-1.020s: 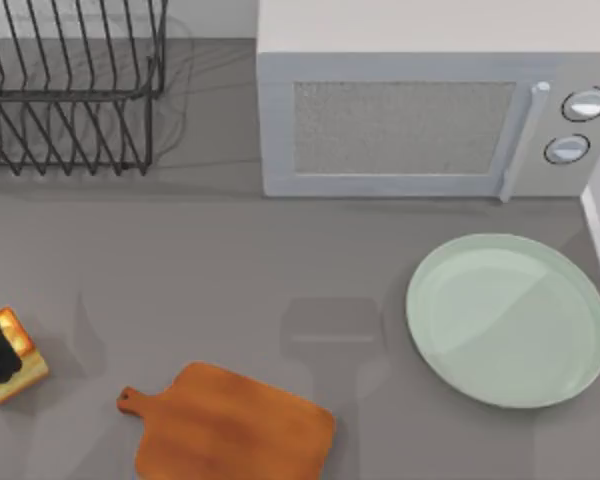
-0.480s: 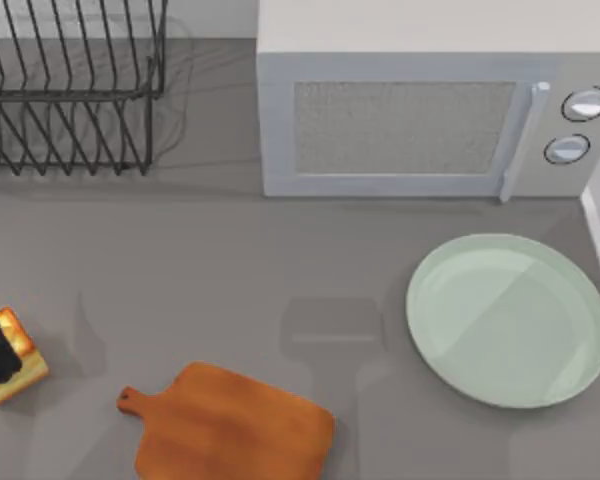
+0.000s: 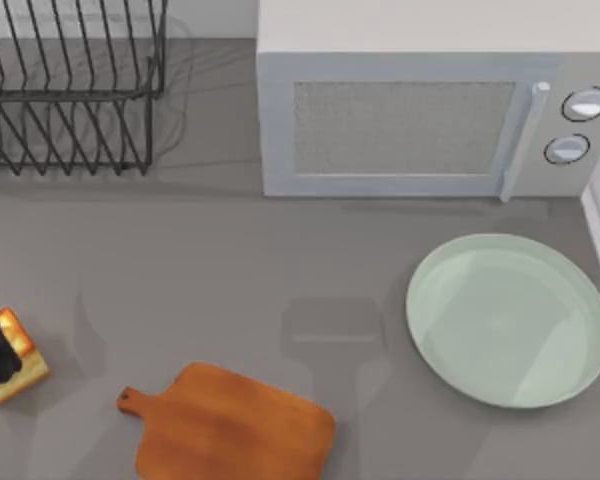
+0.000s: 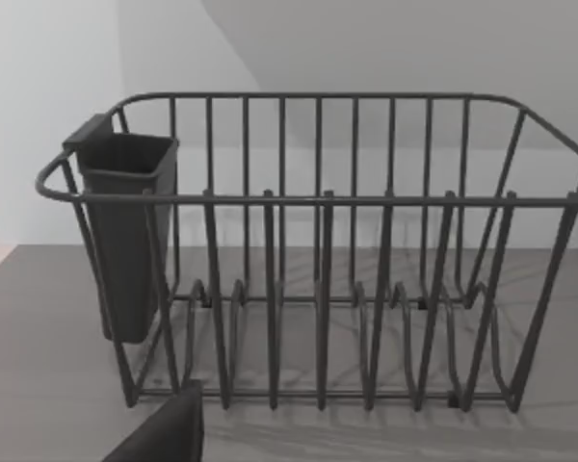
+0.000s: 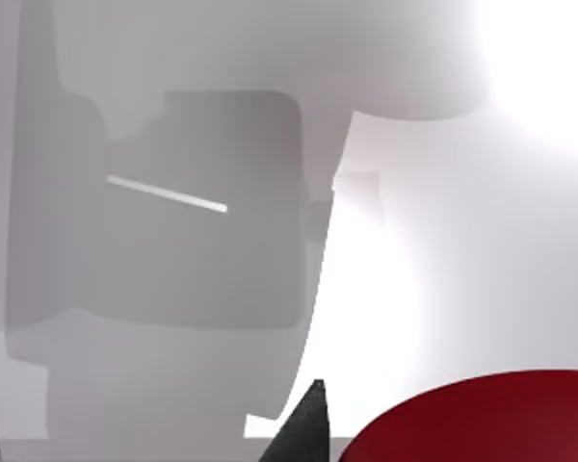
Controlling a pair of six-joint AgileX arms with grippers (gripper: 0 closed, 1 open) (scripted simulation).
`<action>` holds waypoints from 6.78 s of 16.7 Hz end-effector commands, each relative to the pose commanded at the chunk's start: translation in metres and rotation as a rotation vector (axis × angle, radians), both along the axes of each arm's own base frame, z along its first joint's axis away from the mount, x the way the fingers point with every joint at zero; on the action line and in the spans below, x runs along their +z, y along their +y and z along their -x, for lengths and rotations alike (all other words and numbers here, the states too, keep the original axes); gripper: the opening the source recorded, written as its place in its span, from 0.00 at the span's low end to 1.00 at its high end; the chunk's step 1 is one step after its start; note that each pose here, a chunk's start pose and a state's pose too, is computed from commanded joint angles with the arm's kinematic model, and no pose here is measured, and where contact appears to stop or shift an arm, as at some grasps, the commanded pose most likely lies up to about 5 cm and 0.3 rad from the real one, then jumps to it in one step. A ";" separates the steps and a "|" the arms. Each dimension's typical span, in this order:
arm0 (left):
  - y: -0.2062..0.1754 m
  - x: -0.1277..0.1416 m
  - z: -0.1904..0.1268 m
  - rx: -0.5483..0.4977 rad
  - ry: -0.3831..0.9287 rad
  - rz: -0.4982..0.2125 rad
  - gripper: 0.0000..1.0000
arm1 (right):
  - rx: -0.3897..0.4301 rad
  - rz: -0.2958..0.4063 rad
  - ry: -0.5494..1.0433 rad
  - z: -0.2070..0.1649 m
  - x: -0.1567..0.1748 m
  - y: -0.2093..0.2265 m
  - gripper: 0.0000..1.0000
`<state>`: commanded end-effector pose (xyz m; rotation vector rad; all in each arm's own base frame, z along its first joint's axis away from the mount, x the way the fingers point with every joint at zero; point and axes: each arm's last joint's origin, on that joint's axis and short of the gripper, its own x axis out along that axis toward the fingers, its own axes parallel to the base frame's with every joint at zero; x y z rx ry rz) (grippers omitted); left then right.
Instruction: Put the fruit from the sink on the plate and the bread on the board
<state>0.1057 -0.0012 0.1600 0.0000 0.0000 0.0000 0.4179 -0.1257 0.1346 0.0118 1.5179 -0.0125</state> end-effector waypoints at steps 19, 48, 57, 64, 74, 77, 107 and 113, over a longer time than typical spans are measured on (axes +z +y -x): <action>0.000 0.000 0.000 0.000 0.000 0.000 1.00 | 0.076 -0.037 -0.126 0.083 0.147 0.207 0.00; 0.000 0.000 0.000 0.000 0.000 0.000 1.00 | 0.006 -0.001 0.053 0.096 0.095 0.265 1.00; 0.000 0.000 0.000 0.000 0.000 0.000 1.00 | 0.006 -0.004 0.046 0.097 0.097 0.263 1.00; 0.000 0.000 0.000 0.000 0.000 0.000 1.00 | 0.015 -0.094 -0.226 0.146 0.125 0.220 1.00; 0.000 0.000 0.000 0.000 0.000 0.000 1.00 | 0.014 -0.131 -1.078 0.286 0.098 0.141 1.00; 0.000 0.000 0.000 0.000 0.000 0.000 1.00 | 0.013 -0.078 -1.296 0.305 0.065 0.132 1.00; 0.000 0.035 -0.121 -0.475 1.226 -0.623 1.00 | 0.012 0.012 -1.518 0.312 0.025 0.125 1.00; 0.001 0.020 -0.166 -0.700 1.436 -0.713 1.00 | 0.012 0.012 -1.518 0.312 0.025 0.125 1.00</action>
